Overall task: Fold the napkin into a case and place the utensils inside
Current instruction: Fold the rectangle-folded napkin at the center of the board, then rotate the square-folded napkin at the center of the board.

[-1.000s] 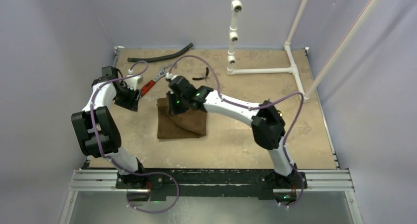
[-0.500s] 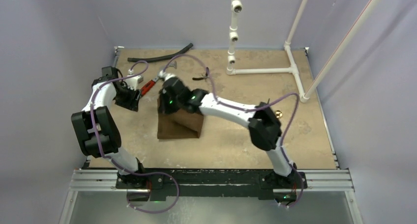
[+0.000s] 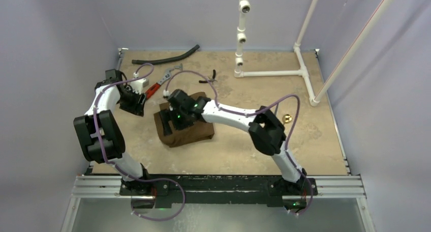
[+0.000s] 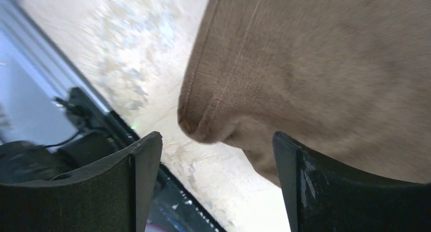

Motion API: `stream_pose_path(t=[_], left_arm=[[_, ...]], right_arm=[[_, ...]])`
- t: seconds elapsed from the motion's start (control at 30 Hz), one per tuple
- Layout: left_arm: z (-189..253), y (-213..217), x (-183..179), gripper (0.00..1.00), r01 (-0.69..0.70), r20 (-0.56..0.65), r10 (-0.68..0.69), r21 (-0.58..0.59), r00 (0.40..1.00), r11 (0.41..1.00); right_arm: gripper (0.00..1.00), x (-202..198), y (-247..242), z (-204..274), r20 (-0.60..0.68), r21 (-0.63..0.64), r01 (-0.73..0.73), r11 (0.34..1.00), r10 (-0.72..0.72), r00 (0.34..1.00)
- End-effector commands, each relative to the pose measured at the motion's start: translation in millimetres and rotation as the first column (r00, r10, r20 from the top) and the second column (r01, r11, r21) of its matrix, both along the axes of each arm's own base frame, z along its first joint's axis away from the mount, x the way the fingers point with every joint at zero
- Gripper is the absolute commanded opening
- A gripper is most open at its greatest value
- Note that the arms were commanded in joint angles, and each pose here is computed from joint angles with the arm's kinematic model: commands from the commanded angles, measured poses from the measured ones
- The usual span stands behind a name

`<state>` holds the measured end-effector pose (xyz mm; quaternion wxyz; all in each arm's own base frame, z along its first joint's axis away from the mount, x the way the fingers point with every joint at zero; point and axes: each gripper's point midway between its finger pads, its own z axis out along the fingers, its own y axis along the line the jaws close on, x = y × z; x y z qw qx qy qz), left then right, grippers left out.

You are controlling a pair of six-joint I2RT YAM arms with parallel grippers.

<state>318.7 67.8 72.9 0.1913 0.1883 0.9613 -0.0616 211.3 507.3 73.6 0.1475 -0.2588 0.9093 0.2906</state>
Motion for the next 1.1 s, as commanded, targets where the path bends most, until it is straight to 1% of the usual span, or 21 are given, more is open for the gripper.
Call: stream_pose_path(t=[0.0, 0.07, 0.13, 0.2, 0.27, 0.33, 0.37, 0.43, 0.47, 0.53, 0.6, 0.63, 0.67, 0.73, 0.8, 0.87, 0.97, 1.07], left_arm=[[7.0, -8.6, 0.7, 0.51, 0.036, 0.009, -0.035, -0.056, 0.999, 0.998], [2.5, -12.0, -2.5, 0.51, 0.037, -0.005, -0.037, -0.076, 0.999, 0.996], [-4.6, -16.0, -6.1, 0.51, 0.035, -0.024, -0.038, -0.096, 0.999, 0.995], [-12.7, -21.7, -9.1, 0.51, 0.031, -0.043, -0.037, -0.122, 0.998, 0.992], [-19.0, -28.9, -10.5, 0.51, 0.034, -0.051, -0.041, -0.131, 0.998, 0.991], [-28.0, -38.6, -14.5, 0.51, 0.043, -0.066, -0.051, -0.129, 0.996, 0.991], [-31.6, -44.1, -15.3, 0.5, 0.051, -0.069, -0.06, -0.122, 0.996, 0.991], [-36.7, -54.9, -16.4, 0.49, 0.063, -0.075, -0.071, -0.114, 0.995, 0.992], [-37.1, -58.9, -15.0, 0.47, 0.066, -0.068, -0.074, -0.113, 0.995, 0.991], [-36.1, -63.5, -10.6, 0.45, 0.066, -0.053, -0.072, -0.116, 0.996, 0.991], [-37.0, -65.1, -4.8, 0.42, 0.057, -0.045, -0.063, -0.122, 0.997, 0.991], [-38.3, -65.6, -3.0, 0.41, 0.05, -0.047, -0.057, -0.125, 0.997, 0.991], [-39.0, -66.5, -0.4, 0.41, 0.048, -0.046, -0.054, -0.127, 0.997, 0.991], [-40.3, -69.9, 2.7, 0.4, 0.045, -0.051, -0.053, -0.141, 0.997, 0.989], [-35.9, -75.8, 6.9, 0.4, 0.049, -0.04, -0.056, -0.161, 0.998, 0.986], [-28.6, -82.5, 11.0, 0.4, 0.061, -0.018, -0.065, -0.166, 0.998, 0.984], [-15.7, -90.6, 15.2, 0.39, 0.085, 0.007, -0.085, -0.156, 0.996, 0.984], [-3.4, -92.7, 18.0, 0.38, 0.095, 0.029, -0.092, -0.15, 0.995, 0.984]], right_arm=[[0.84, 38.3, -9.7, 108.8, 0.063, 0.238, 0.047, 0.97, -0.064, 0.996], [0.84, 49.1, -18.3, 139.1, 0.07, 0.321, 0.05, 0.946, -0.076, 0.995], [0.83, 71.4, -37.2, 153.6, 0.11, 0.334, 0.093, 0.938, -0.136, 0.985], [0.81, 105.8, -65.4, 147.0, 0.19, 0.253, 0.185, 0.95, -0.236, 0.953], [0.8, 135.9, -94.2, 123.4, 0.262, 0.123, 0.277, 0.953, -0.3, 0.917], [0.8, 152.6, -122.4, 92.3, 0.303, -0.003, 0.351, 0.936, -0.334, 0.893], [0.8, 152.0, -131.8, 80.9, 0.313, -0.043, 0.37, 0.928, -0.339, 0.887], [0.78, 141.5, -145.4, 67.2, 0.305, -0.076, 0.38, 0.922, -0.341, 0.889], [0.76, 135.1, -151.2, 64.7, 0.299, -0.069, 0.385, 0.92, -0.349, 0.888], [0.67, 119.9, -162.1, 60.4, 0.295, -0.034, 0.381, 0.924, -0.355, 0.887], [0.58, 103.3, -162.7, 60.9, 0.286, 0.03, 0.337, 0.941, -0.331, 0.899], [0.57, 92.7, -165.7, 54.6, 0.262, 0.029, 0.324, 0.946, -0.32, 0.911], [0.59, 82.4, -167.4, 47.7, 0.239, 0.02, 0.309, 0.951, -0.304, 0.922], [0.67, 62.6, -167.4, 33.5, 0.218, -0.006, 0.278, 0.961, -0.27, 0.938], [0.7, 47.2, -172.7, 14.8, 0.231, -0.052, 0.29, 0.956, -0.271, 0.935], [0.66, 40.0, -176.2, 4.6, 0.221, -0.049, 0.31, 0.949, -0.292, 0.93], [0.53, 41.2, -175.9, 10.8, 0.226, 0.008, 0.345, 0.938, -0.338, 0.914], [0.49, 46.4, -171.7, 29.9, 0.237, 0.065, 0.364, 0.929, -0.369, 0.899]])
